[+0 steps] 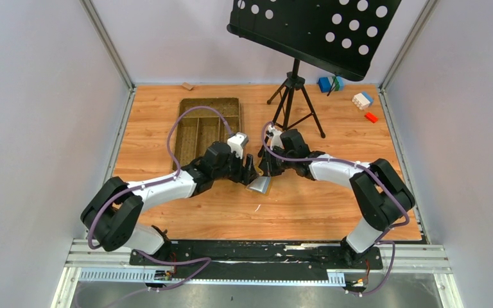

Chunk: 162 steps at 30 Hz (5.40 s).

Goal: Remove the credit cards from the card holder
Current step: Open the card holder at the center of the board.

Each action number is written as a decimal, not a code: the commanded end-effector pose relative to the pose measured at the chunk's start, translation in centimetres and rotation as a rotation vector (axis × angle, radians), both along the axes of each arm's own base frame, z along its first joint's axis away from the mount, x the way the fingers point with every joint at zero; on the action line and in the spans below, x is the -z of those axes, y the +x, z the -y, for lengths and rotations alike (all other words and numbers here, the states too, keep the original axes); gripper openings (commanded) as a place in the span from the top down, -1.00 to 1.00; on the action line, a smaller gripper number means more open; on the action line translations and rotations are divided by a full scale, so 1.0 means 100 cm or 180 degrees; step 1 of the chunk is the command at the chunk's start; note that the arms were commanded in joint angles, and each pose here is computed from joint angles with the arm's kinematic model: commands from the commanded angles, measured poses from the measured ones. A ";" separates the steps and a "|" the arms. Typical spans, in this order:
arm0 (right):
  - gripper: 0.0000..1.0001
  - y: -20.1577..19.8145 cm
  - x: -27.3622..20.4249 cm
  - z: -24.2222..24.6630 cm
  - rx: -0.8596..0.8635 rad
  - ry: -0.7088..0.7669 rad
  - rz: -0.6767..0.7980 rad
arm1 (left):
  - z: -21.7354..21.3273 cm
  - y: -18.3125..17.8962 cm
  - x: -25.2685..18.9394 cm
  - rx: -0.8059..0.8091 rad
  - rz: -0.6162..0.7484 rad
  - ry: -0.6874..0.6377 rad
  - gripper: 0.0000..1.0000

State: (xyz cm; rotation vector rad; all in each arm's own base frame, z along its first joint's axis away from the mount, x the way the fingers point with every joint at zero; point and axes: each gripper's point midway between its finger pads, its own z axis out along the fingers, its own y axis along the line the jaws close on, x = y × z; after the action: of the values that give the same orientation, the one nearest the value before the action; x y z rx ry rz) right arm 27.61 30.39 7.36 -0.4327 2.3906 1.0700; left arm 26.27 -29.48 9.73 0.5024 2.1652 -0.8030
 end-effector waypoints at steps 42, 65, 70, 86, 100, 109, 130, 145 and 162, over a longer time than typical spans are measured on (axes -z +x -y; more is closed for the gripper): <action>0.14 0.028 0.000 0.055 0.0859 -0.0651 0.0126 | 0.023 -0.002 0.007 0.0175 -0.0454 -0.0248 0.83; 0.52 0.019 0.000 0.032 0.0510 -0.0353 0.0015 | 0.033 -0.002 0.041 0.0307 -0.0676 -0.0062 0.13; 0.60 0.025 -0.008 0.049 0.0771 -0.0498 0.0195 | 0.030 -0.001 0.038 0.0259 -0.0596 -0.0062 0.82; -1.00 0.029 -0.048 0.105 0.1708 -0.0493 0.0758 | 0.013 0.006 0.004 -0.0026 -0.0030 -0.0378 1.00; -1.00 0.007 -0.084 0.064 0.1039 0.0325 0.0937 | 0.002 0.004 -0.042 -0.0121 0.0244 -0.0842 1.00; -0.99 -0.010 -0.116 0.060 0.0846 0.0810 0.1303 | -0.008 -0.005 -0.084 -0.0071 0.0499 -0.1208 1.00; -0.91 -0.033 -0.133 0.049 0.0367 0.1248 0.1729 | -0.009 -0.038 -0.149 0.0379 0.0871 -0.1903 1.00; -0.45 -0.053 -0.153 0.043 0.0016 0.1658 0.1832 | -0.005 -0.037 -0.145 0.0407 0.0806 -0.1912 1.00; 0.39 -0.064 -0.161 0.039 -0.0183 0.1780 0.1873 | -0.004 -0.031 -0.133 0.0350 0.0734 -0.1801 1.00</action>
State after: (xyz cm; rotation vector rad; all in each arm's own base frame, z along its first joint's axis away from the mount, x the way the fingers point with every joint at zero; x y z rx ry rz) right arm 21.96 26.10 21.75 -0.4729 1.5847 1.3132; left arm 23.12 -28.61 20.83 0.3610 1.6982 -1.2729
